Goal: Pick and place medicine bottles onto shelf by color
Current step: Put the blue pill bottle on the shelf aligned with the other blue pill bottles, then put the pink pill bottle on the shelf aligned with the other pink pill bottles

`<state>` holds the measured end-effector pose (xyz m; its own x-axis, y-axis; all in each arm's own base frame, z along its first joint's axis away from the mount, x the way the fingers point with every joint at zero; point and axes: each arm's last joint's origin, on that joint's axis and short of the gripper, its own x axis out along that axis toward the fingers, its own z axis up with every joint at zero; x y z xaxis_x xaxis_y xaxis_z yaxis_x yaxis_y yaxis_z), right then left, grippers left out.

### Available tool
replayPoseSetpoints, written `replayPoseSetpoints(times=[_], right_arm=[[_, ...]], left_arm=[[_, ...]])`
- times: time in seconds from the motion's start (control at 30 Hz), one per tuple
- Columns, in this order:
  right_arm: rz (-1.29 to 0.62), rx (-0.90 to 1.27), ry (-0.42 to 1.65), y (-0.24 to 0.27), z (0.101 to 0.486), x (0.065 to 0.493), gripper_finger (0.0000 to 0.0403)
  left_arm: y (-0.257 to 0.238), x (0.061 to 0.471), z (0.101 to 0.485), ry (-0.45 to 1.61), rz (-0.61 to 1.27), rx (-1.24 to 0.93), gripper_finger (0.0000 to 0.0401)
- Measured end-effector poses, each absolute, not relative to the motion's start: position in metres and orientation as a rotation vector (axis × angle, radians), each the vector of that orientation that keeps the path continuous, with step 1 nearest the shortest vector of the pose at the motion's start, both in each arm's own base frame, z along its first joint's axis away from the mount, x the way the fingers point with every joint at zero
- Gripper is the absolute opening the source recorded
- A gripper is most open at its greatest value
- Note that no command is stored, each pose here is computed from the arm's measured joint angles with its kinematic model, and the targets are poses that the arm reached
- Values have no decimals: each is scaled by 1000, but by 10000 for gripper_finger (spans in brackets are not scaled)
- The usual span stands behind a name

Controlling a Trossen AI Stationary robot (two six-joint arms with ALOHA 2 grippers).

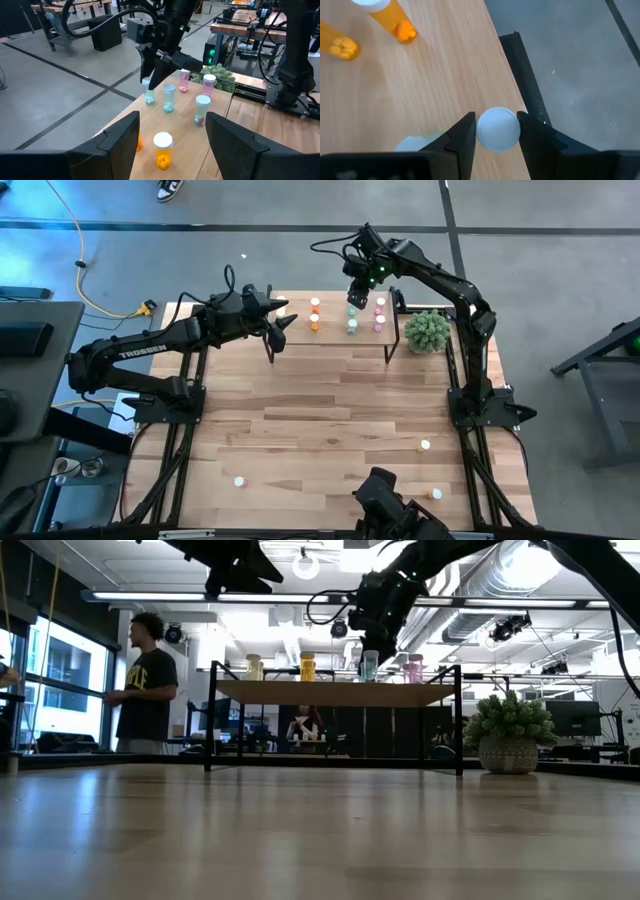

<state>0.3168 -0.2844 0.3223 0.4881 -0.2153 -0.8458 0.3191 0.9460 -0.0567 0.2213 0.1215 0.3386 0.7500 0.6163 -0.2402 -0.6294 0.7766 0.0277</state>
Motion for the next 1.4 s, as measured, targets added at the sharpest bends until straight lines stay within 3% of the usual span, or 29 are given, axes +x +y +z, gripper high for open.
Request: replayPoseSetpoints(times=[0.43,0.8,1.0,1.4], right_arm=[[-341,107,1016,-286,322,316,170],[-356,45,951,-284,360,312,172],[-368,86,951,-275,383,304,172],[-208,250,948,-228,406,304,171]], left_arm=[[122,221,339,243,682,-56,216],[121,221,337,262,684,-59,216],[116,221,334,295,670,-87,216],[82,205,332,420,578,-161,216]])
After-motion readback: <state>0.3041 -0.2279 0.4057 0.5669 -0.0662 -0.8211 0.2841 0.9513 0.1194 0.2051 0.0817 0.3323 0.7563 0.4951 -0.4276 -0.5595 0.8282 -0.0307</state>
